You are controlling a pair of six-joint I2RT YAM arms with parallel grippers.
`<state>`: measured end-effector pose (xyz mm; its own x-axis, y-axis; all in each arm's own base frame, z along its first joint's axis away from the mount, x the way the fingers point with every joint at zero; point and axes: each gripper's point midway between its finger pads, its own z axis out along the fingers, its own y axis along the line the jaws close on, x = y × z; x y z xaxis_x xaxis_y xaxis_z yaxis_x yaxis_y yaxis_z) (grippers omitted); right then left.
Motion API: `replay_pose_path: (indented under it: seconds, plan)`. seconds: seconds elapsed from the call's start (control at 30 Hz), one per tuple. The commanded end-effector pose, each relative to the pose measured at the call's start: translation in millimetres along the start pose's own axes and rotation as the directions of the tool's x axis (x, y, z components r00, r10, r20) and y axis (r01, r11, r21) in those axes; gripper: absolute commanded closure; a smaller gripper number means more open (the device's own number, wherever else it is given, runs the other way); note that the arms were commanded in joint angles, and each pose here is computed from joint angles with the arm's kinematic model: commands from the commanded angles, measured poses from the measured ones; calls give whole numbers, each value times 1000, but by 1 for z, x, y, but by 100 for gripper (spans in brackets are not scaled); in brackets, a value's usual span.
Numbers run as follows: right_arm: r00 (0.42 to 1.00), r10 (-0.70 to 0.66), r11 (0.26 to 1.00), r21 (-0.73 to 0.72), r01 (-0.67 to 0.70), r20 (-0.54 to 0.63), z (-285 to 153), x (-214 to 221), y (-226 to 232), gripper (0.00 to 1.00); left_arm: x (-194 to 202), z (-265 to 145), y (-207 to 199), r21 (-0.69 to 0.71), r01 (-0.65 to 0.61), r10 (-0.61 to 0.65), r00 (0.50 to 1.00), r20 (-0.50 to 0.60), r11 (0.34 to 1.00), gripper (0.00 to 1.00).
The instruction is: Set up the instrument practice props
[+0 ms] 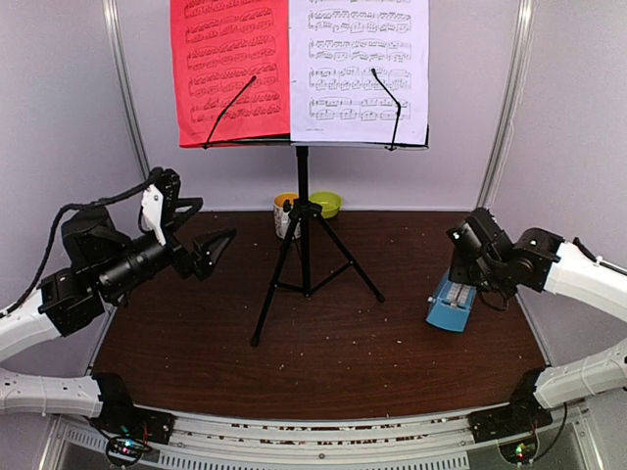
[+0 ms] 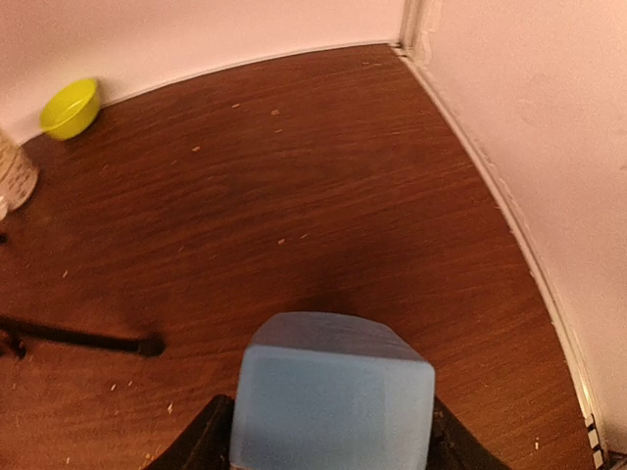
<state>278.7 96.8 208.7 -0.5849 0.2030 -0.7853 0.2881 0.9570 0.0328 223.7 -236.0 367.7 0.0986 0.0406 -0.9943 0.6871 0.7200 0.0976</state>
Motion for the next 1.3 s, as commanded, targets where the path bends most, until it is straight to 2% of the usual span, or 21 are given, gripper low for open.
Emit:
replay_pose_path:
  seconds: [0.0, 0.17, 0.37, 0.57, 0.67, 0.73, 0.8, 0.93, 1.03, 1.27]
  plan:
    - [993, -65, 984, -159, 81, 103, -34, -17, 40, 55, 3, -5, -13, 53, -27, 25, 999, 48, 998, 2]
    - [981, -152, 917, -355, 184, 117, -59, 3, 82, 56, 30, -5, -37, 105, -58, 57, 998, 17, 993, 5]
    - [972, -185, 769, -594, 236, 147, -82, 25, 123, 59, 72, 1, -94, 233, -56, 61, 998, -12, 971, 15]
    - [961, -183, 619, -735, 277, 209, -110, 31, 142, 64, 129, 10, -145, 325, -29, 67, 992, -104, 945, 26]
    - [949, -190, 531, -787, 314, 251, -126, 34, 146, 65, 148, 13, -164, 348, -47, 97, 987, -129, 936, 29]
    - [942, -186, 472, -816, 335, 279, -137, 36, 148, 69, 157, 16, -172, 350, -68, 125, 982, -143, 934, 30]
    - [935, -180, 417, -837, 354, 306, -147, 37, 149, 75, 165, 19, -179, 356, -82, 141, 979, -145, 931, 28]
    - [924, -195, 358, -854, 378, 328, -157, 41, 149, 84, 174, 27, -191, 361, -91, 152, 978, -145, 928, 18]
    - [923, -197, 308, -873, 379, 332, -165, 44, 151, 85, 181, 34, -200, 368, -96, 166, 973, -162, 925, 9]
    - [924, -172, 230, -899, 373, 340, -181, 45, 153, 83, 186, 51, -217, 387, -98, 176, 970, -170, 917, 7]
